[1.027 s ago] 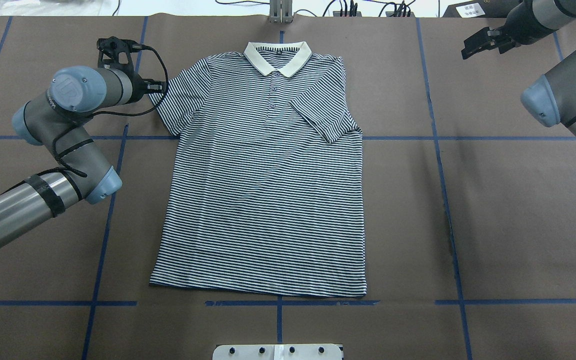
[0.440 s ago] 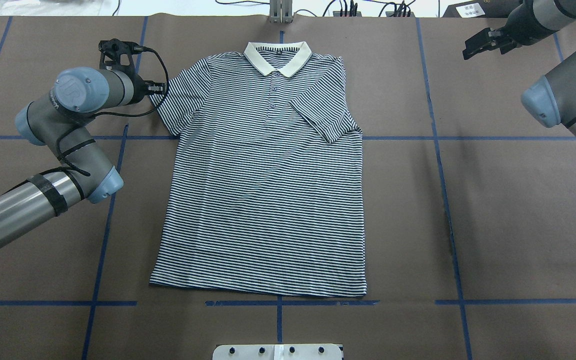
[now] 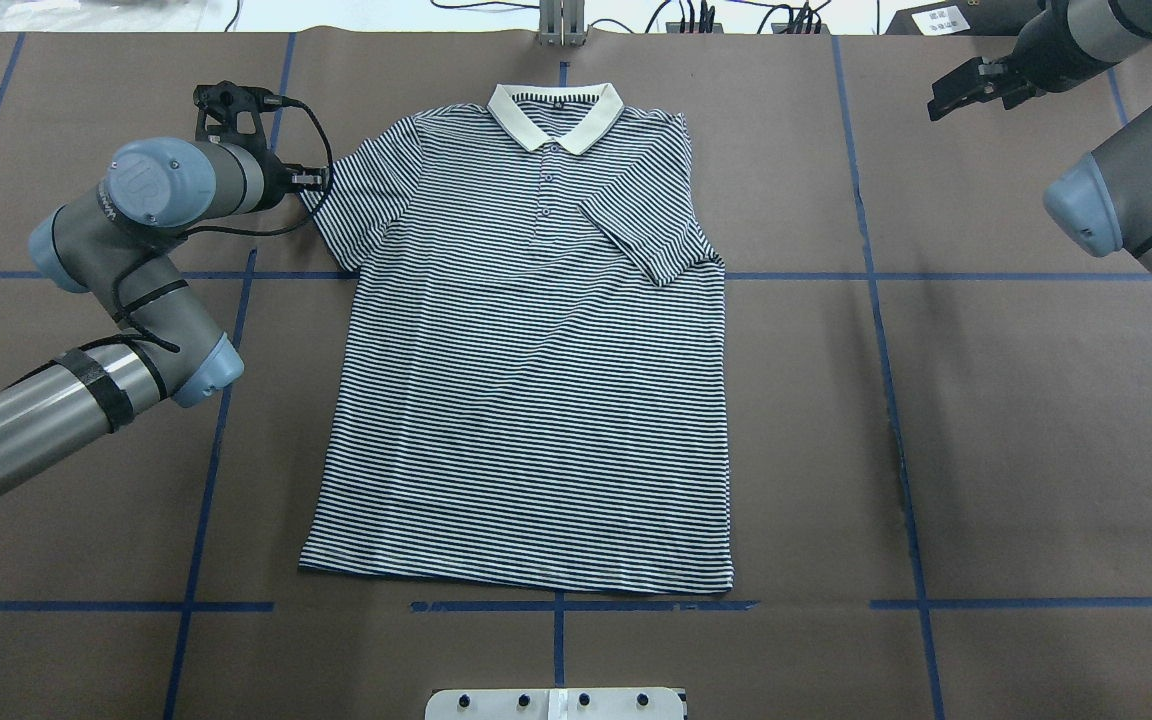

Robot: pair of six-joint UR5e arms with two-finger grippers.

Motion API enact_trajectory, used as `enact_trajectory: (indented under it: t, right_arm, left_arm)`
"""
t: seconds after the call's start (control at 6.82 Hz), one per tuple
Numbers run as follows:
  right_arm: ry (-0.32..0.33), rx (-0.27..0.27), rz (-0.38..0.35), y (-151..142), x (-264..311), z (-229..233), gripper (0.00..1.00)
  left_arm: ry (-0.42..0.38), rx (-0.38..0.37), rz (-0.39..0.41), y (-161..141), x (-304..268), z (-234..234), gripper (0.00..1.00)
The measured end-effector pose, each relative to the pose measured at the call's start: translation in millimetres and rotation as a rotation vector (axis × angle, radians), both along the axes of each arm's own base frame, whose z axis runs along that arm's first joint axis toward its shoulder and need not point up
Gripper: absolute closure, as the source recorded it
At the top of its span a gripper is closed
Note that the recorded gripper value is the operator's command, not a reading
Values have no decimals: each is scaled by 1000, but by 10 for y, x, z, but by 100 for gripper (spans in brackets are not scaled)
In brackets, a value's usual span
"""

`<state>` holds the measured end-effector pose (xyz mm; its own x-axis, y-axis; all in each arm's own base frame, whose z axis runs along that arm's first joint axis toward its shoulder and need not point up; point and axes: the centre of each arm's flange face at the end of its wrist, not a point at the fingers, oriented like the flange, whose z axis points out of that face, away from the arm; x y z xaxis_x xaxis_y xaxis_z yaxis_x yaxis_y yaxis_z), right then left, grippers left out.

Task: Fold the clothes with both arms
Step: 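Move the left gripper to the sleeve nearest it on the polo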

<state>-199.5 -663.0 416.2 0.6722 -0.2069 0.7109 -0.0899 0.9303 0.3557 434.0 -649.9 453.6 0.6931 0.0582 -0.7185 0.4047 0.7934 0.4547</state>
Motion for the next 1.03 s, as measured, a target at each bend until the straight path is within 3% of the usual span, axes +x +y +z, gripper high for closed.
enact_trajectory:
  t: [0.15, 0.29, 1.03]
  right_arm:
    - [1, -1, 0, 7, 4, 13, 0]
    - [2, -3, 1, 15, 7, 28, 0]
    - [3, -5, 2, 25, 12, 45, 0]
  left_arm:
    - [3, 0, -1, -2, 5, -3, 66]
    - [6, 2, -1, -4, 8, -13, 100]
    - [16, 9, 3, 2, 21, -52, 100]
